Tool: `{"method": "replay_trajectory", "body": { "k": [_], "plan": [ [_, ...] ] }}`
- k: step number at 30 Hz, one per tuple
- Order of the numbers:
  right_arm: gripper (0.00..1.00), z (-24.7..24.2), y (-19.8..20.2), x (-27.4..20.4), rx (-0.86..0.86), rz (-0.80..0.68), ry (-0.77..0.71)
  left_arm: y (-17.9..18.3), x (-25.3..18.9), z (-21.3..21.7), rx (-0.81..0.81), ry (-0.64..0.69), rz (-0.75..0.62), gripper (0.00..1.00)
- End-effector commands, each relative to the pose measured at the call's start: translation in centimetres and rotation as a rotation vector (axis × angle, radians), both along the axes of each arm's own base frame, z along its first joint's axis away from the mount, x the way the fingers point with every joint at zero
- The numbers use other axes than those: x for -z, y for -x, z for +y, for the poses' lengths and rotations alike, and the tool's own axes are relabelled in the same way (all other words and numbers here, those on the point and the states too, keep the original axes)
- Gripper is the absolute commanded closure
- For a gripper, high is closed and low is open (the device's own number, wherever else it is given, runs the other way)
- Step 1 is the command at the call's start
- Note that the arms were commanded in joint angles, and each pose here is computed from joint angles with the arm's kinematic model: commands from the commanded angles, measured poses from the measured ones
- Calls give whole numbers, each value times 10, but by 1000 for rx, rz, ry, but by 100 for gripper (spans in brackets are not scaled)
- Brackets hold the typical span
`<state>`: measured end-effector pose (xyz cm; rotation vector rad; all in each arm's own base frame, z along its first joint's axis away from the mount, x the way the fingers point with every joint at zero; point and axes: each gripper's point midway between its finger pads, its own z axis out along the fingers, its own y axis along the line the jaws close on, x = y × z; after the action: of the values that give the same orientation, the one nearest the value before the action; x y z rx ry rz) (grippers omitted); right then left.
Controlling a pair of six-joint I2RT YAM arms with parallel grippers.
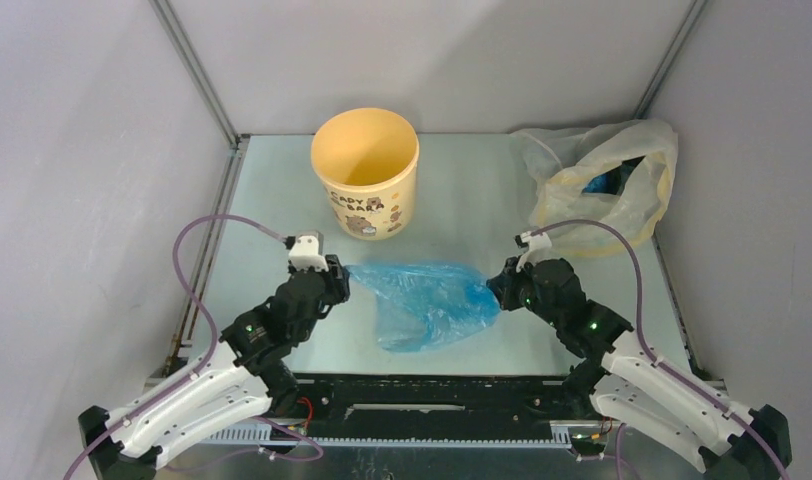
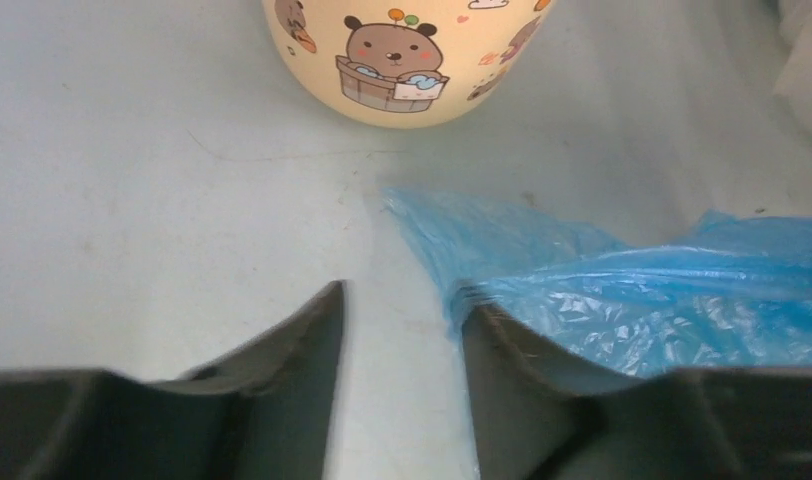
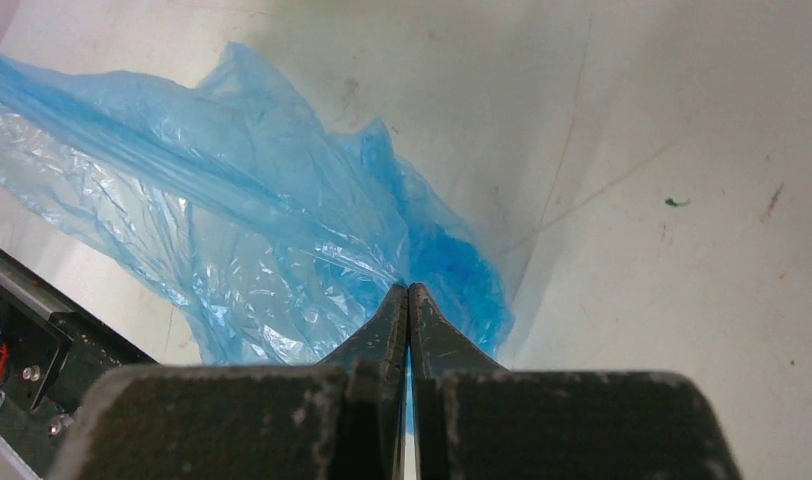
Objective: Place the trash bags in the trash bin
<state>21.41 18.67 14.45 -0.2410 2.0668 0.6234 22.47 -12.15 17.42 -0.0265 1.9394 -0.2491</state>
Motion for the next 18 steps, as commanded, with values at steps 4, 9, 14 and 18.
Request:
{"method": "replay_trajectory", "body": {
  "k": [4, 9, 14, 18],
  "plan": [
    [100, -9, 7, 16, 74, 84, -18, 5, -21, -2, -26, 130, 20, 14],
    [100, -12, 7, 22, 111, 116, -19, 27, -12, -3, -13, 245, 104, 8],
    [100, -9, 7, 21, 115, 122, -40, 55, -6, -49, 179, 538, 195, 7],
    [100, -6, 8, 20, 108, 128, -53, 69, 2, -88, 327, 726, 258, 11]
  ]
}}
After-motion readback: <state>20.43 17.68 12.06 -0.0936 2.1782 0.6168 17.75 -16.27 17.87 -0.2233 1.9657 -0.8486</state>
